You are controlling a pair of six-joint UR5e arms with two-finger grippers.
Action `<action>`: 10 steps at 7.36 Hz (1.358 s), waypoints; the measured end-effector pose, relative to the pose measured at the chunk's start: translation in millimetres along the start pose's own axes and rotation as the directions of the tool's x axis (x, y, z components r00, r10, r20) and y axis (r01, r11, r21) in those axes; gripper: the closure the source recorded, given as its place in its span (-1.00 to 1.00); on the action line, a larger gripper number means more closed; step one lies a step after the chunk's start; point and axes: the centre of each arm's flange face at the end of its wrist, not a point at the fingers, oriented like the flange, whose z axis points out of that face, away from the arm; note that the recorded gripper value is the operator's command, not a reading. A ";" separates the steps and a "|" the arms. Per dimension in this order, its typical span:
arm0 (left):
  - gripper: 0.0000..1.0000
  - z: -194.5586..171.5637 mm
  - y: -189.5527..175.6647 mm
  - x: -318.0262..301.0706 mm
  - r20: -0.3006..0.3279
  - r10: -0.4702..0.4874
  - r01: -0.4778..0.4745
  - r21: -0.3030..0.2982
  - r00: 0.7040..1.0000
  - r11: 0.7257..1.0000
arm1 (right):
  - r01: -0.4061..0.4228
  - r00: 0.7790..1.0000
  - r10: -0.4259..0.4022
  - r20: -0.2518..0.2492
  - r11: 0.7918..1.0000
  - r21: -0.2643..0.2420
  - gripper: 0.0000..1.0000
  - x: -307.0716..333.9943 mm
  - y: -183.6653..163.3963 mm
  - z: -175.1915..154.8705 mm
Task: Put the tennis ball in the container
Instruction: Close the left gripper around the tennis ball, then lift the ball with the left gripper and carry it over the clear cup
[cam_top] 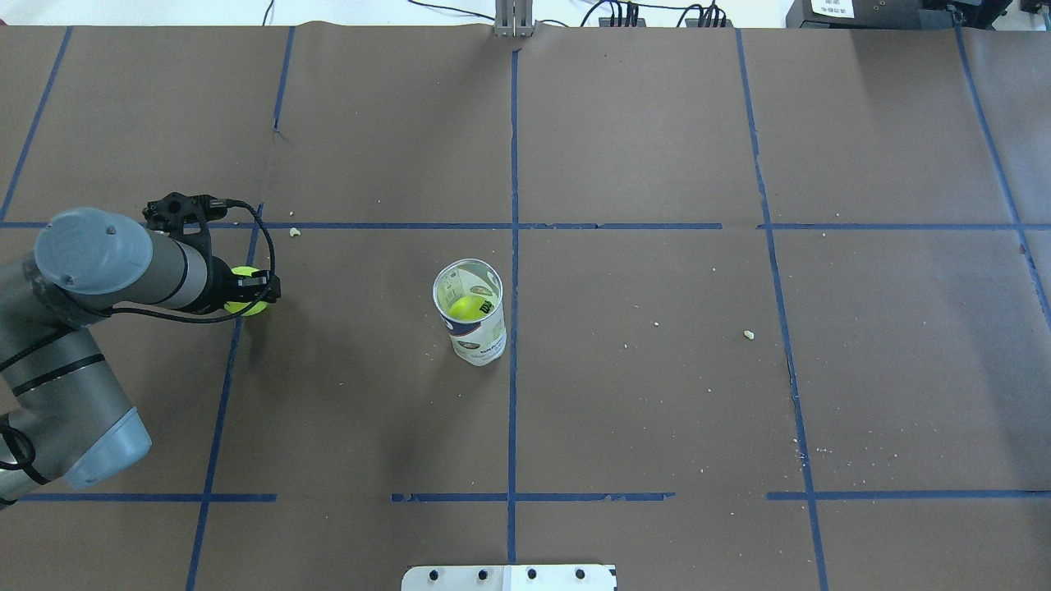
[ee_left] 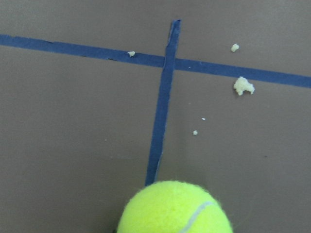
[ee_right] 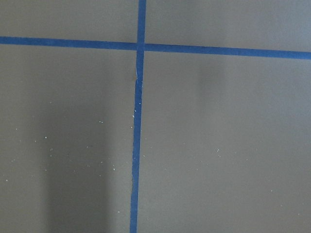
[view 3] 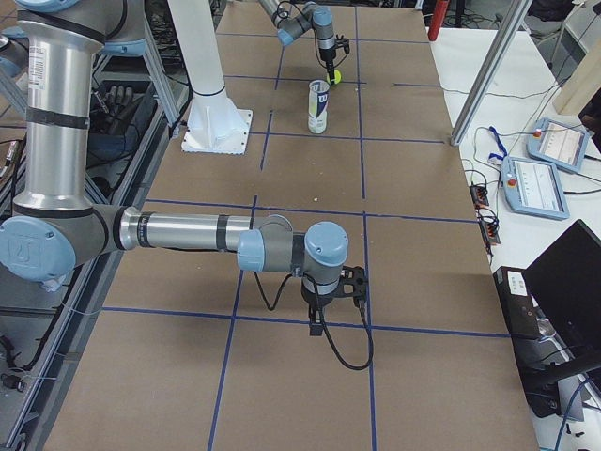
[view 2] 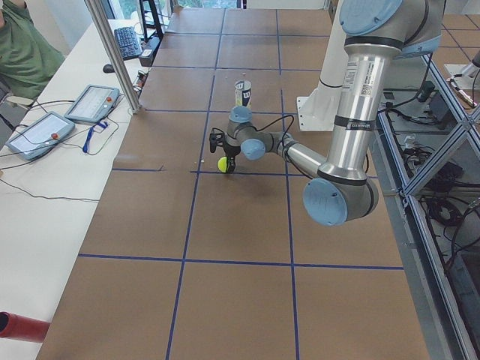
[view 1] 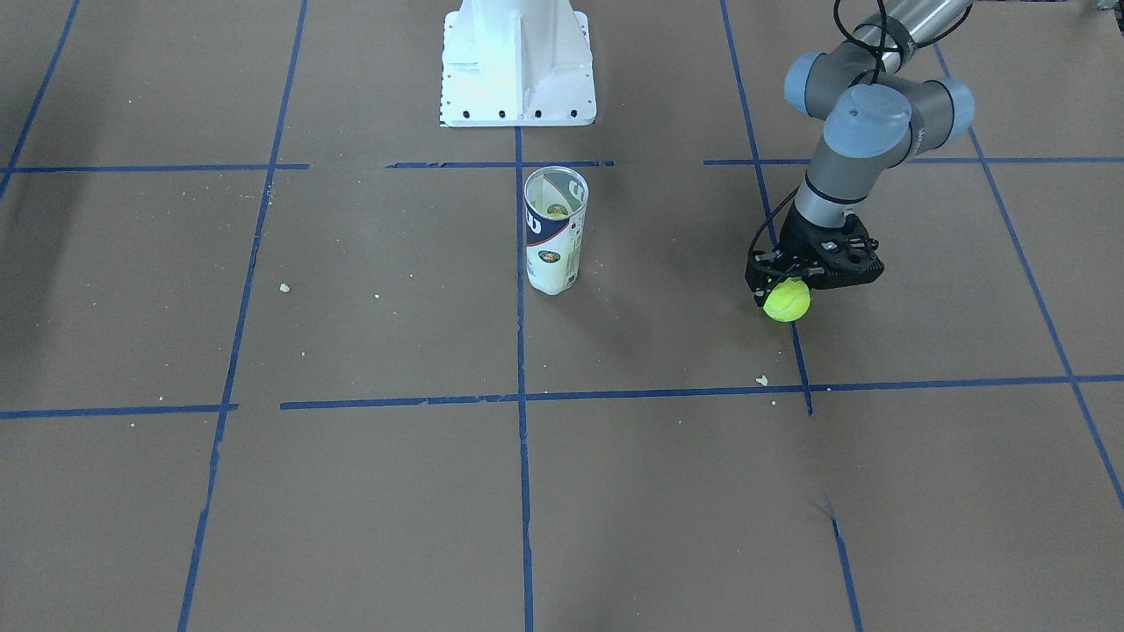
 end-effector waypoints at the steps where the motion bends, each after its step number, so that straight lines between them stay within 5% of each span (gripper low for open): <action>1: 0.90 -22.8 1.1 6.6 -0.028 0.005 -0.005 0.011 1.000 1.000 | 0.000 1.000 0.000 0.000 1.000 0.000 -1.00 -0.1 -0.1 -0.1; 4: 0.88 -135.5 2.5 55.8 -0.076 -0.003 0.003 0.008 0.997 1.000 | 0.000 1.000 0.000 0.000 1.000 0.000 -1.00 0.1 0.1 0.0; 7: 0.88 -236.1 -2.2 142.8 -0.052 -0.086 0.083 -0.061 0.995 0.995 | 0.000 1.000 0.000 0.000 1.000 0.000 -1.00 0.0 -0.1 0.0; 10: 0.85 -255.8 -5.7 237.1 -0.051 -0.232 0.223 -0.135 0.971 0.965 | 0.000 1.000 0.000 0.000 1.000 0.000 -1.00 -0.1 -0.1 -0.1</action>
